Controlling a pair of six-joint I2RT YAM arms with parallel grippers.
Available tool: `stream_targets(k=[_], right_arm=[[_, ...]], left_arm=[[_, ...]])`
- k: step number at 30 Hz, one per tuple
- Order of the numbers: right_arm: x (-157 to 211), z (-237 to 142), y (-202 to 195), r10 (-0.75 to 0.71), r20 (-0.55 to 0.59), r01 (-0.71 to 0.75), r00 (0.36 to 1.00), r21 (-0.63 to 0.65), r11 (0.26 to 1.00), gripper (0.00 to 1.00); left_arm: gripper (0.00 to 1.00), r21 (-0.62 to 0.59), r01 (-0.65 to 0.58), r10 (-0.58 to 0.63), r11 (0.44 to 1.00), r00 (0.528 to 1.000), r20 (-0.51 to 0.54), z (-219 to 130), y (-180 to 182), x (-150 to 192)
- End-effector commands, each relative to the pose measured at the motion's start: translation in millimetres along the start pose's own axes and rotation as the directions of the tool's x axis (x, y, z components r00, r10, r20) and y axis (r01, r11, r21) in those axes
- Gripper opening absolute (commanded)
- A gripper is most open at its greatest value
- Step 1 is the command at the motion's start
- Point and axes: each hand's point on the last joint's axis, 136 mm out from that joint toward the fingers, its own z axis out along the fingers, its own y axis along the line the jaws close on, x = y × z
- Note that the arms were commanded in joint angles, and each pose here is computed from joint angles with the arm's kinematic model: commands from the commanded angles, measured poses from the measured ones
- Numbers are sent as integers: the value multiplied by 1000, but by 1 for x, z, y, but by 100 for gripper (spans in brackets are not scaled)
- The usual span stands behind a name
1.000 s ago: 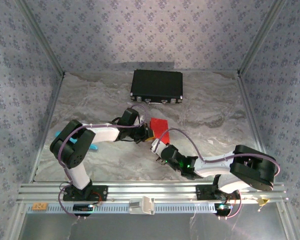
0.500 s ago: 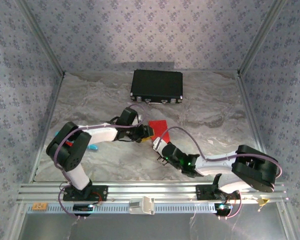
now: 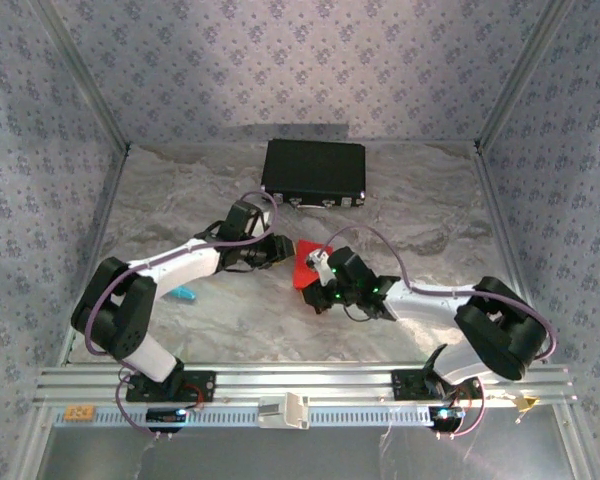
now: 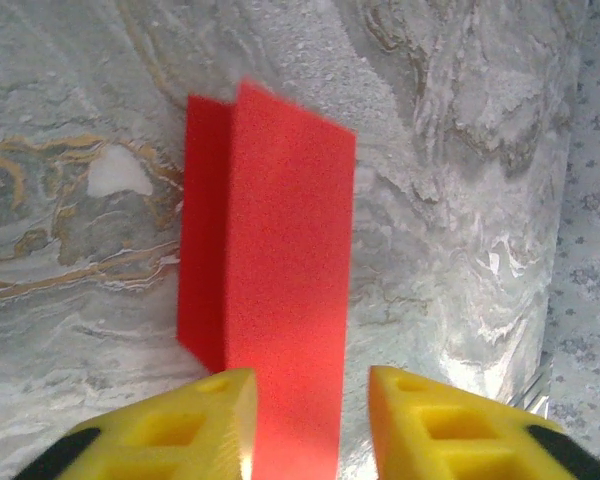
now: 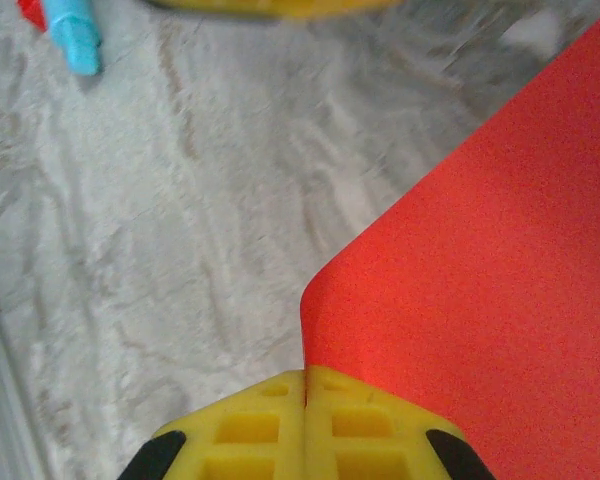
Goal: Fold a paper plane with a square sheet of paper (pick it up from the middle)
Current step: Third fold the triangle at the center of the table.
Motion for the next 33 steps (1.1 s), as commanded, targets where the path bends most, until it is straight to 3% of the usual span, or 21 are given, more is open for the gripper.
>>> stream_targets(k=[1,5,13,26,33], right_arm=[[12,2,22,77,-84,-88,993,-133,987,0],[14,-2,28,70,-44,-78,997,-184,980,0],[18,-8,17,81,-20,-83,997,-171,982,0],[20,-5,2,136,-28,-139,990,-160,977,0],[15,-1,-12,157,-36,-160,987,-106,981,0]], left_arm=[[27,21,-27,27,999,999,-21,3,-8,-3],[20,63,-31,35,998,997,-65,13,-16,-2],[18,69,-33,45,997,982,-181,41,-16,10],[15,-139,-57,13,989,955,-296,83,46,33],[13,-161,-60,4,985,946,-323,89,59,41]])
